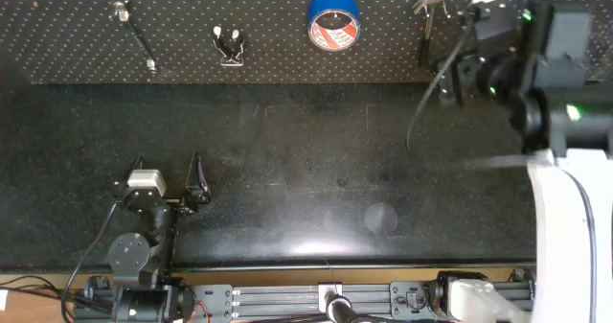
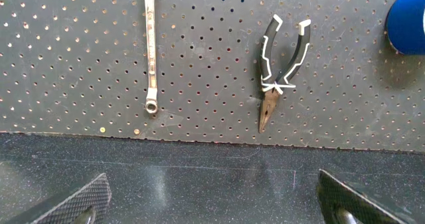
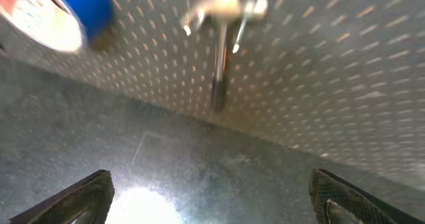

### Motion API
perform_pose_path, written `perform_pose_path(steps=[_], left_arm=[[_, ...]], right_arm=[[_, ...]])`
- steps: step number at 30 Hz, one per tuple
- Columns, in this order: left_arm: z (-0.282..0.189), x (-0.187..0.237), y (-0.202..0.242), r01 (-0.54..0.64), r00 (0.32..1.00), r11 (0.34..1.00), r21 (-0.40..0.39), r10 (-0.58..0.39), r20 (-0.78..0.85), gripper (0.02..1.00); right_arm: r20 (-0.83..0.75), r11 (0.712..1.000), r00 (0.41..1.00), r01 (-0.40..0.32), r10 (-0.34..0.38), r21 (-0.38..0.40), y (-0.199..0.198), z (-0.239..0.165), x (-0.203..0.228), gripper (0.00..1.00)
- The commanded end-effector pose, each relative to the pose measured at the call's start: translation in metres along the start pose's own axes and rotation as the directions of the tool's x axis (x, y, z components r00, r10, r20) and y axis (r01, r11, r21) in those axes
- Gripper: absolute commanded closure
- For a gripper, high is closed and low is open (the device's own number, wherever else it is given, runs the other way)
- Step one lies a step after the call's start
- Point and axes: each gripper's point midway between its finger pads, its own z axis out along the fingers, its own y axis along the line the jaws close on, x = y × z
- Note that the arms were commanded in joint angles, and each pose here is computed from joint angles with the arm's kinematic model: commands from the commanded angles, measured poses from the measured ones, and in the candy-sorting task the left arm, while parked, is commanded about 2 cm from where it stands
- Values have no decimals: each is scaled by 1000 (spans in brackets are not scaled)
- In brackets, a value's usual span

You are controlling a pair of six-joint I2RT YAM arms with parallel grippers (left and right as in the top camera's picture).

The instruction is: Place Tools Onto Pegboard

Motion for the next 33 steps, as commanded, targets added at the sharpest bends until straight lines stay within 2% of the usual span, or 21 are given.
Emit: perform_pose_path(steps=[1, 4, 5, 7, 8, 10, 12, 13, 14, 16, 18, 19, 20, 22, 26, 27, 29, 33], left_arm=[[0, 1, -1, -6, 1000, 1000, 4, 6, -1, 23], [0, 1, -1, -6, 1000, 1000, 4, 6, -1, 23], [0, 1, -1, -6, 1000, 1000, 5, 6, -1, 23], [0, 1, -1, -6, 1000, 1000, 5, 6, -1, 23], [0, 1, -1, -6, 1000, 1000, 5, 6, -1, 23], [0, 1, -1, -6, 1000, 1000, 4, 6, -1, 23], [0, 1, -1, -6, 1000, 1000, 5, 6, -1, 23], [0, 1, -1, -6, 1000, 1000, 4, 6, -1, 23], [0, 1, -1, -6, 1000, 1000, 4, 6, -1, 23], [0, 1, -1, -6, 1000, 1000, 4, 6, -1, 23], [0, 1, -1, -6, 1000, 1000, 4, 6, -1, 23], [0, 1, -1, -6, 1000, 1000, 4, 6, -1, 23], [0, 1, -1, -6, 1000, 1000, 4, 6, -1, 23], [0, 1, -1, -6, 1000, 1000, 4, 6, -1, 23], [0, 1, -1, -6, 1000, 1000, 5, 6, -1, 20], [0, 1, -1, -6, 1000, 1000, 4, 6, -1, 20], [0, 1, -1, -6, 1000, 1000, 4, 6, -1, 23], [0, 1, -1, -6, 1000, 1000, 4, 6, -1, 23]], right_arm=[[209, 997, 977, 23, -38, 72, 10, -82, -22, 42], [342, 990, 935, 48, -92, 134, 21, -141, -23, 42], [369, 980, 921, 58, -125, 189, 20, -161, -18, 42], [426, 981, 900, 8, -91, 191, 30, -182, 1, 47], [503, 975, 862, -47, -70, 216, 27, -186, 5, 40], [616, 967, 783, -84, -84, 239, 23, -170, 12, 40], [718, 975, 684, -44, -129, 217, 35, -136, 31, 40], [753, 980, 648, -50, -115, 193, 39, -120, 43, 40], [797, 986, 603, -104, -45, 134, 40, -96, 62, 40], [829, 986, 558, -156, 39, 58, 42, -59, 92, 40], [818, 984, 569, -178, 91, 15, 45, -34, 111, 40], [808, 976, 571, -215, 144, -22, 45, -25, 119, 40], [793, 956, 568, -287, 220, -60, 40, -15, 129, 42], [774, 952, 588, -299, 235, -62, 41, -3, 139, 40], [691, 935, 670, -352, 273, -28, 37, 23, 168, 40], [668, 934, 690, -355, 279, -24, 38, 28, 173, 38], [670, 932, 690, -363, 274, -8, 35, 28, 174, 40], [667, 957, 726, -284, 170, 65, 36, 28, 174, 38]])
